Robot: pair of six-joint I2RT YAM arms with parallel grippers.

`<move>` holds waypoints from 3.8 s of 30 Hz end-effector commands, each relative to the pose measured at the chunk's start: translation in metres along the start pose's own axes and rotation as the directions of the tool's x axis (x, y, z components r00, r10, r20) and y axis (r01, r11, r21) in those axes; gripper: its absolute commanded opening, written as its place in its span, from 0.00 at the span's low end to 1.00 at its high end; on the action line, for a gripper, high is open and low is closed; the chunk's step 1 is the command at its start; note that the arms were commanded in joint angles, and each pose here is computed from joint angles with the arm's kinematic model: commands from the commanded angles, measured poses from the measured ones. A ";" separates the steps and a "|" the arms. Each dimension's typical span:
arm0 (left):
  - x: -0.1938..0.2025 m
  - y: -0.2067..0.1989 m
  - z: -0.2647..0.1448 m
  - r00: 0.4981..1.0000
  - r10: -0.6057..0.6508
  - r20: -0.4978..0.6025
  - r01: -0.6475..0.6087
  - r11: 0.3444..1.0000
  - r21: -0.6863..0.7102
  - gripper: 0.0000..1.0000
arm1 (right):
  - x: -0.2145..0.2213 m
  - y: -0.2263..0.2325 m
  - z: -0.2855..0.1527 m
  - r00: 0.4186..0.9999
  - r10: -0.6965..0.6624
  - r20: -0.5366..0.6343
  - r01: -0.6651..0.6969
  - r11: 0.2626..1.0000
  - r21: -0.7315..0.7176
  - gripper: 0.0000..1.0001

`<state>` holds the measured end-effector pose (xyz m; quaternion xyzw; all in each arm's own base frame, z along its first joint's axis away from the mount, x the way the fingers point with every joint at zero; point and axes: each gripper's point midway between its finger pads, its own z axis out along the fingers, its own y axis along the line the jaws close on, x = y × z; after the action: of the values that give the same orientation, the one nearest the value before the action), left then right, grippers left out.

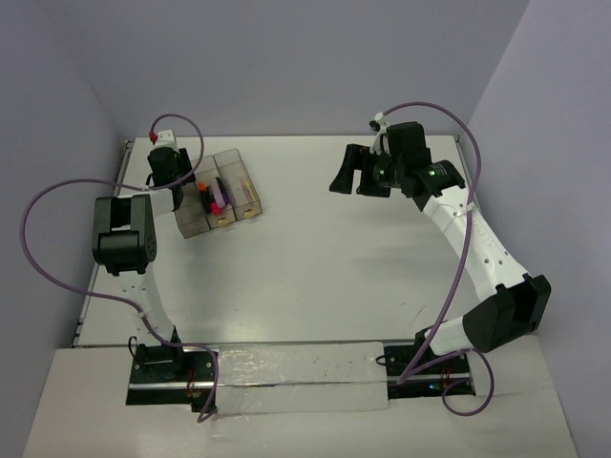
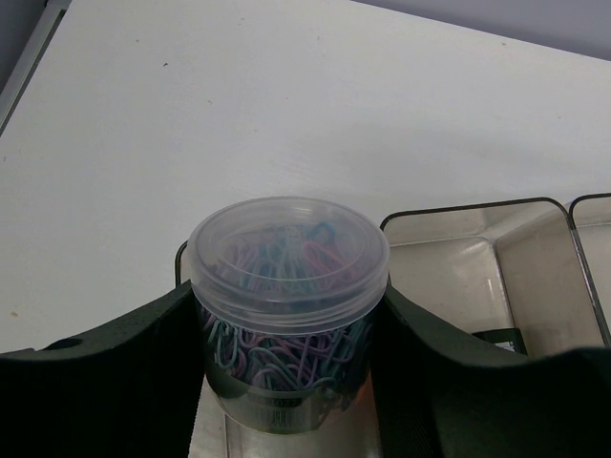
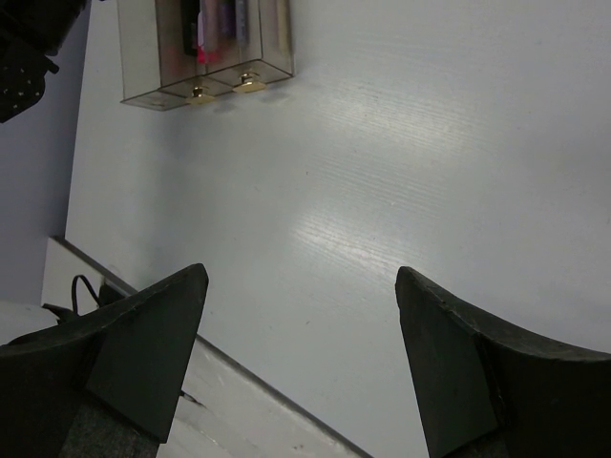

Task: Sort the stationery into containers
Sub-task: Place the stationery in the storage box.

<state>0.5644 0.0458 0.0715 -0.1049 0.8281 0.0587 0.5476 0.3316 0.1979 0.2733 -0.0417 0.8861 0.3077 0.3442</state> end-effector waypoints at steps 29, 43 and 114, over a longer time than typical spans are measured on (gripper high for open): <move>-0.022 0.002 -0.005 0.998 -0.030 0.061 0.031 0.999 -0.028 0.38 | -0.011 0.006 -0.014 0.998 -0.031 0.049 0.032 0.999 -0.020 0.87; -0.031 0.004 -0.009 0.997 -0.020 0.076 0.023 0.999 -0.036 0.58 | -0.009 0.006 -0.017 0.998 -0.035 0.049 0.036 0.999 -0.022 0.87; -0.038 -0.015 -0.012 0.999 -0.005 0.040 0.003 1.000 0.029 0.37 | -0.006 0.008 -0.047 0.992 -0.086 0.095 0.088 0.996 -0.010 0.87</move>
<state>0.5671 0.0332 0.1184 -0.0896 0.8098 0.0463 0.5780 0.3104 0.1824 0.2908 -0.0621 0.8759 0.3009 0.3720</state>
